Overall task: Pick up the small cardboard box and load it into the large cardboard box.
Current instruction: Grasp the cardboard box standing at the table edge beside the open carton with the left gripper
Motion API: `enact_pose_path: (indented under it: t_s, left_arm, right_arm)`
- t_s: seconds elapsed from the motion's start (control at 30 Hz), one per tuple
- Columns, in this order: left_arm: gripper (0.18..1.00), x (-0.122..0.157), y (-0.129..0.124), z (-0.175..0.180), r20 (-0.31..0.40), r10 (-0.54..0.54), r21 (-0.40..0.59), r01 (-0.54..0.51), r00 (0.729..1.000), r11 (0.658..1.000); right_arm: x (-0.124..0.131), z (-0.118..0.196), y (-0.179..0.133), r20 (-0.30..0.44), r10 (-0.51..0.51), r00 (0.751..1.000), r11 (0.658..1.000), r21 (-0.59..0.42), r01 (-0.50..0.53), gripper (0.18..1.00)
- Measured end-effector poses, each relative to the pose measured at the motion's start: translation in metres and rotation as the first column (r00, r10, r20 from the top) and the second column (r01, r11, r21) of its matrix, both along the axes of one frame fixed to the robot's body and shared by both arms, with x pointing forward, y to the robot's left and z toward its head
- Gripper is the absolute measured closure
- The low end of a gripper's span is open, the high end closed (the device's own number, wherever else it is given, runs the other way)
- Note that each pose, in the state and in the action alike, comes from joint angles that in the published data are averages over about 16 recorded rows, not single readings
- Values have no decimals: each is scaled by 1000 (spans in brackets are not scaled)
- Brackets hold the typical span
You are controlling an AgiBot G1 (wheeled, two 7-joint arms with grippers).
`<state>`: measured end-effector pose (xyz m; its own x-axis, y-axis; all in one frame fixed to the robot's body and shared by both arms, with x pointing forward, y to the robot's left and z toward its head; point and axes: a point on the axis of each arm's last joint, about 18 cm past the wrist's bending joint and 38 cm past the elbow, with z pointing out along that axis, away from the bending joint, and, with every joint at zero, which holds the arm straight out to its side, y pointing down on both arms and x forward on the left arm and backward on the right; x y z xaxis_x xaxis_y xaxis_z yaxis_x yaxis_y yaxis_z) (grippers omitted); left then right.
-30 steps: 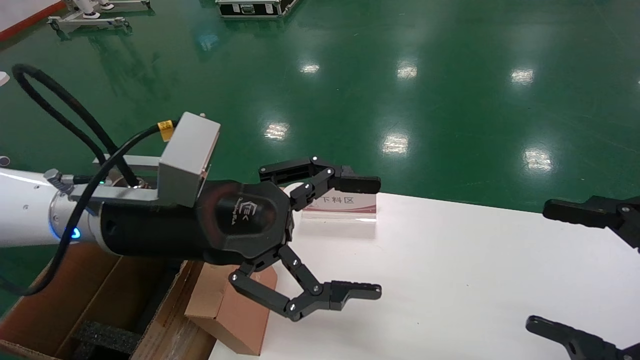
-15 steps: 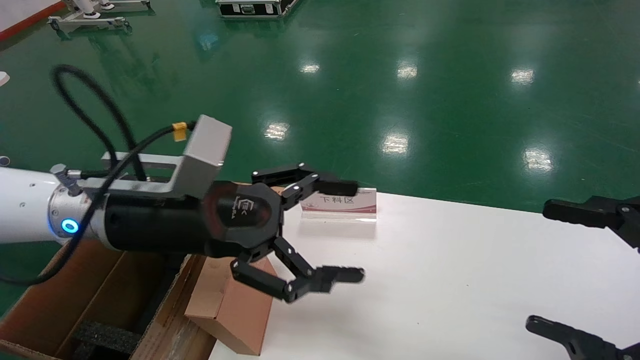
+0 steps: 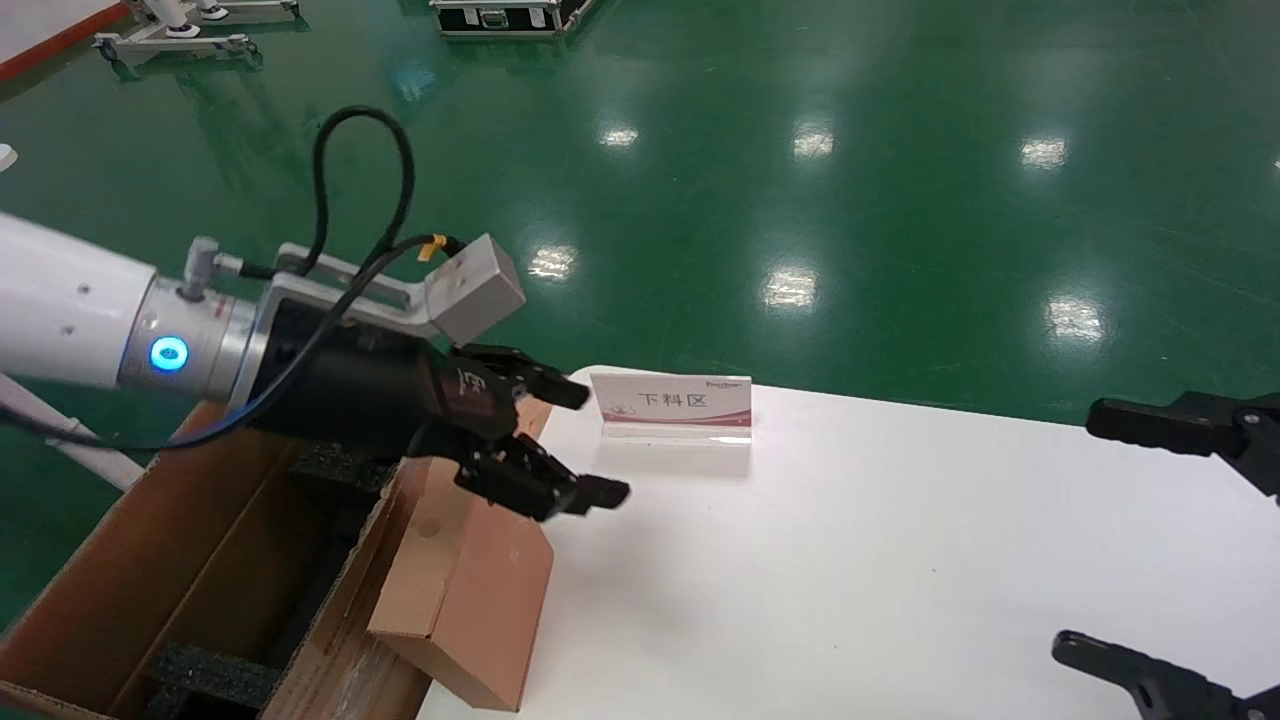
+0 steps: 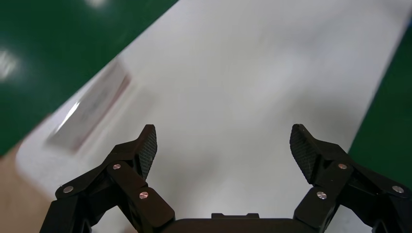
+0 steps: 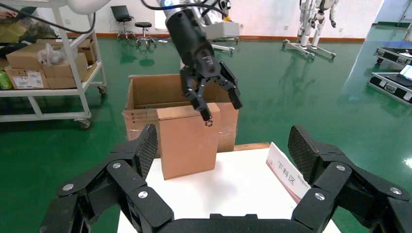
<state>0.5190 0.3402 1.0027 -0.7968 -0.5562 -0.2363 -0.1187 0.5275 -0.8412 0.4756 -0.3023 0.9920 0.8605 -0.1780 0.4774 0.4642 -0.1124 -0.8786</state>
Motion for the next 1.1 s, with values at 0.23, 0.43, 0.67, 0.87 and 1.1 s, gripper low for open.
enact_pose_path:
  t_s: [0.23, 0.43, 0.67, 0.87, 1.1]
  left_arm:
    - [184, 6, 3, 14, -97, 155, 44, -152, 983, 987]
    - [184, 11, 4, 16, -159, 265, 104, -251, 951, 962]
    - [184, 14, 7, 15, -216, 398, 192, -361, 892, 913]
    - [184, 11, 10, 14, -263, 496, 252, -437, 827, 863]
    - [184, 6, 12, 12, -308, 584, 316, -498, 751, 807]
  right_arm:
    - [0, 0, 0, 0, 0, 1000, 1000, 0, 0, 178]
    - [0, 0, 0, 0, 0, 1000, 1000, 0, 0, 178]
    - [0, 0, 0, 0, 0, 1000, 1000, 0, 0, 178]
    - [0, 0, 0, 0, 0, 1000, 1000, 0, 0, 178]
    - [0, 0, 0, 0, 0, 1000, 1000, 0, 0, 178]
